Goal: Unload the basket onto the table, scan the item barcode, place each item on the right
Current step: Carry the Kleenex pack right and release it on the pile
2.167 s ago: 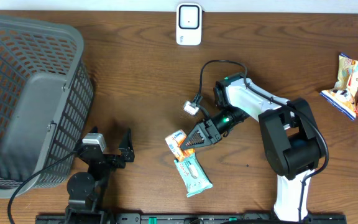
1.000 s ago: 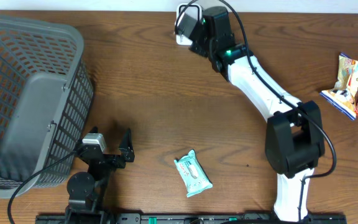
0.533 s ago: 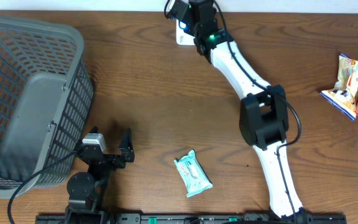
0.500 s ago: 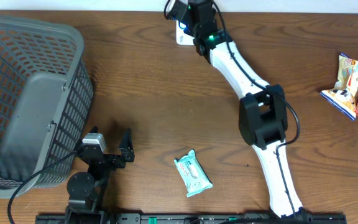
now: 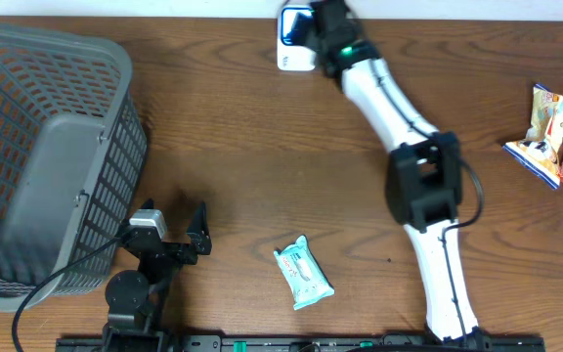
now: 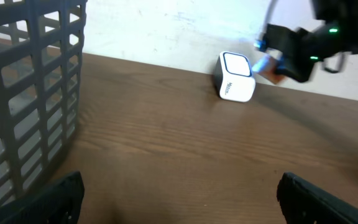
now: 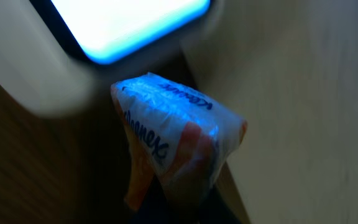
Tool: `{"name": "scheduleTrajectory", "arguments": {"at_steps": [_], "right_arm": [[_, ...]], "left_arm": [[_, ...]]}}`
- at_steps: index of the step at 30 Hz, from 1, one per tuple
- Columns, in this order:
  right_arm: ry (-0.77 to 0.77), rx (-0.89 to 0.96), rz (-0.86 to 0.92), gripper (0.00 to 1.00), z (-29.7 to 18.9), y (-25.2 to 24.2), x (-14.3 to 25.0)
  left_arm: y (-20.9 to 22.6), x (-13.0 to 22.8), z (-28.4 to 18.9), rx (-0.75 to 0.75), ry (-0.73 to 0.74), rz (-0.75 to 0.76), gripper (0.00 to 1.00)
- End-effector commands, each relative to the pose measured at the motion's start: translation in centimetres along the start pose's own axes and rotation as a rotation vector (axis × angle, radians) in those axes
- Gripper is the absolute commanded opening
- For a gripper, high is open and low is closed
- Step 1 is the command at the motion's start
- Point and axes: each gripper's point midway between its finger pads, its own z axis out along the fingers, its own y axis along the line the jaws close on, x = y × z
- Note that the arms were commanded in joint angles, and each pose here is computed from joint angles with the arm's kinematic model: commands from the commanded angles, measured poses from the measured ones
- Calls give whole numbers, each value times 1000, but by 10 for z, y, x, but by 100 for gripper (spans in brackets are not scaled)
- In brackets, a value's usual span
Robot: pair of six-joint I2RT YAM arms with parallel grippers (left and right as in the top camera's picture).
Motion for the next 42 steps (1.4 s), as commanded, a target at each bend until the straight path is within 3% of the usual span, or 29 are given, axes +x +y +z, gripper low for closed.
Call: {"name": "scheduleTrajectory", "arguments": {"at_steps": [1, 9, 16, 18, 20, 22, 26, 30, 36, 39, 42], "right_arm": [[130, 100, 221, 1, -28, -91, 85], [414, -33, 535, 1, -20, -100, 269], [463, -65, 814, 10, -27, -106, 356], [478, -45, 877, 25, -29, -109, 370], [493, -18, 948, 46, -31, -113, 385], [493, 12, 1010, 99, -36, -119, 391], [409, 48, 1098, 99, -57, -143, 378], [142, -35, 1227, 99, -94, -173, 320], [-321, -505, 1438, 99, -197, -181, 199], [-390, -715, 1431, 99, -244, -162, 160], [-317, -841, 1406, 99, -265, -127, 127]], "left_arm": [[4, 16, 2, -7, 40, -17, 98], [4, 16, 2, -7, 40, -17, 98], [4, 16, 2, -7, 41, -17, 98], [4, 16, 2, -7, 40, -17, 98], [4, 16, 2, -7, 40, -17, 98], [4, 16, 2, -7, 40, -17, 98], [4, 16, 2, -7, 40, -17, 98], [4, 16, 2, -7, 41, -17, 98], [4, 16, 2, -7, 40, -17, 98], [4, 16, 2, -7, 40, -17, 98], [4, 16, 2, -7, 40, -17, 98]]}}
